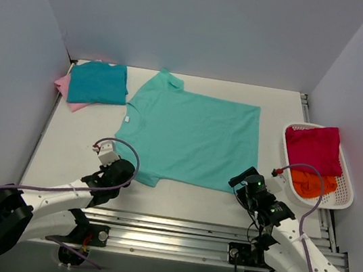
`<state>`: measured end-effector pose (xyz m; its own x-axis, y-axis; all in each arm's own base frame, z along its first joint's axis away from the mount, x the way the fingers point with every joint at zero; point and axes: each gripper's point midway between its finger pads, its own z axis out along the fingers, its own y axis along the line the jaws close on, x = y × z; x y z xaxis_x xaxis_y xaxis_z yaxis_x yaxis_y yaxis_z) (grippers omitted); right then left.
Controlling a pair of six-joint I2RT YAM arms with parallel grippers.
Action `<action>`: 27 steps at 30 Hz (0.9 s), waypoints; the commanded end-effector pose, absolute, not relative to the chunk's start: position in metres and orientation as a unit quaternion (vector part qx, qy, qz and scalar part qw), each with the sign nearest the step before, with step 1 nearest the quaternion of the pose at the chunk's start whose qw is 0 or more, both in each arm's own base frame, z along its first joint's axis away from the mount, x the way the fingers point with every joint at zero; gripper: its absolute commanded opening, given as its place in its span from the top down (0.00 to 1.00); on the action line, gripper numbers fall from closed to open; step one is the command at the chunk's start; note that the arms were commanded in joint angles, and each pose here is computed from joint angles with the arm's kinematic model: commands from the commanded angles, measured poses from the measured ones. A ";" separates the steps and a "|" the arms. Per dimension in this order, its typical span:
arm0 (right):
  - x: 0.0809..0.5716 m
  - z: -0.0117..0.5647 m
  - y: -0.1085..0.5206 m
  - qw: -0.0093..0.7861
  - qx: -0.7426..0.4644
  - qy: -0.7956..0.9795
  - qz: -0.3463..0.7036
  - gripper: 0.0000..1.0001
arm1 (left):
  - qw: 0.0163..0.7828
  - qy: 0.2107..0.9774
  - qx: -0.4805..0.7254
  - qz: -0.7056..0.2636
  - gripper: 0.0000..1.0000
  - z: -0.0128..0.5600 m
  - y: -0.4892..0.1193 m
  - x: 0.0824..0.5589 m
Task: Fold and stack the t-shirts
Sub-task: Fold the tshirt
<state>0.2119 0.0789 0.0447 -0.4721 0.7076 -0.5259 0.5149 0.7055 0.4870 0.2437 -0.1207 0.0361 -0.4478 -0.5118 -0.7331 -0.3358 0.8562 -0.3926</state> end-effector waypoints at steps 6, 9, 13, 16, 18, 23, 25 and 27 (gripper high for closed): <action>0.211 0.030 0.062 0.334 0.387 0.854 0.097 0.10 | 0.470 0.837 -0.251 -0.121 0.98 0.043 -0.125 0.255; 0.216 0.024 0.054 0.322 0.387 0.861 0.071 0.11 | 0.471 0.837 -0.252 -0.122 0.98 0.044 -0.124 0.256; 0.221 0.016 0.051 0.297 0.384 0.872 0.057 0.18 | 0.470 0.836 -0.255 -0.125 0.98 0.044 -0.122 0.255; 0.222 0.007 0.049 0.272 0.386 0.880 0.051 0.20 | 0.470 0.835 -0.256 -0.128 0.98 0.043 -0.120 0.254; 0.223 0.003 0.048 0.263 0.383 0.884 0.048 0.24 | 0.470 0.835 -0.255 -0.133 0.98 0.043 -0.121 0.254; 0.223 0.003 0.044 0.265 0.383 0.883 0.047 0.49 | 0.468 0.835 -0.254 -0.136 0.98 0.043 -0.122 0.254; 0.221 0.003 0.041 0.268 0.385 0.882 0.042 0.69 | 0.469 0.835 -0.254 -0.137 0.98 0.043 -0.122 0.255; 0.221 0.008 0.041 0.280 0.385 0.878 0.049 0.91 | 0.469 0.835 -0.255 -0.135 0.98 0.043 -0.121 0.255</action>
